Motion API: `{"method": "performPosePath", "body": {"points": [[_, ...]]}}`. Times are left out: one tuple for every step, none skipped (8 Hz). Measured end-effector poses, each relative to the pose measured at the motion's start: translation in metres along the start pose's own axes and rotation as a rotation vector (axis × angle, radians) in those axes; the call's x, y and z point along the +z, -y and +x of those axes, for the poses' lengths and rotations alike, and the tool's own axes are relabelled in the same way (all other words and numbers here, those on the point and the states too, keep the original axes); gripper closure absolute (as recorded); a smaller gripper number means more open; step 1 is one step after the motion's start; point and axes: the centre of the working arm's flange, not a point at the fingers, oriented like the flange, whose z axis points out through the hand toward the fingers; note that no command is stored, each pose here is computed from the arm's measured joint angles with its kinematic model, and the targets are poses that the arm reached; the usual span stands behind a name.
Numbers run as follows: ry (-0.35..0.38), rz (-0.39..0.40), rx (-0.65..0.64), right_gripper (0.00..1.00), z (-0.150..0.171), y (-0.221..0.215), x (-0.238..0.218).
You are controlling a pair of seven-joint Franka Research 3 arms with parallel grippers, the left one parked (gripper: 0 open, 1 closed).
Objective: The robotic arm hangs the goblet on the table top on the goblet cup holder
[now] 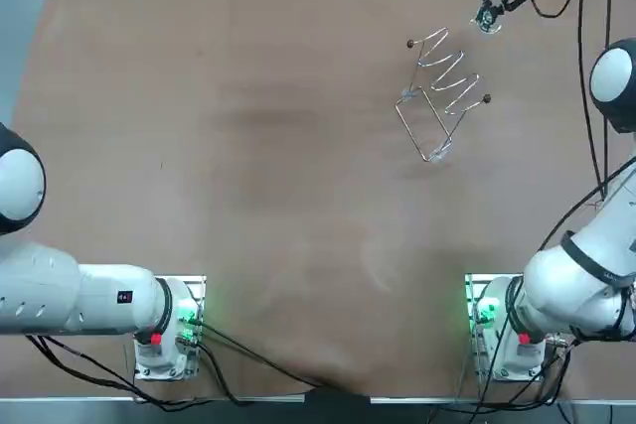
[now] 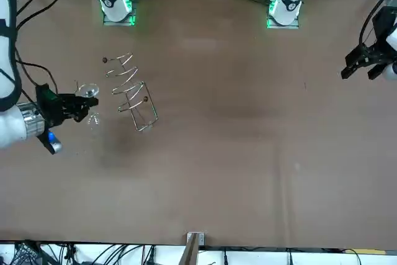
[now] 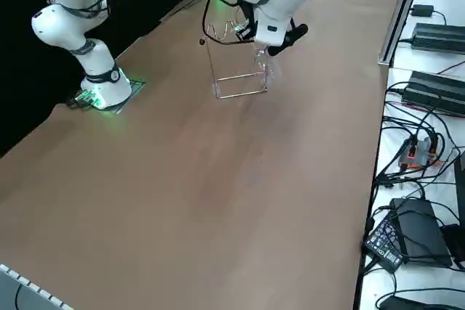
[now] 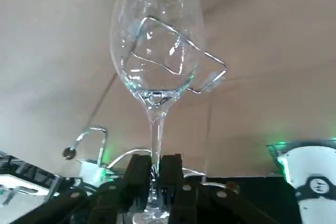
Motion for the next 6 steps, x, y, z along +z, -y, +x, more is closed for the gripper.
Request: {"method": "performPosePath", "body": {"points": [[0.000,0.018,0.014,0.89,-0.002,0.007,0.001],[0.005,0.025,0.030,0.89,-0.004,0.014,0.005],[0.014,0.028,0.044,0.89,-0.007,0.022,0.009],[0.021,0.026,0.052,0.89,-0.010,0.029,0.014],[0.021,0.023,0.053,0.89,-0.011,0.035,0.017],[0.018,0.023,0.058,0.89,-0.011,0.038,0.019]]}}
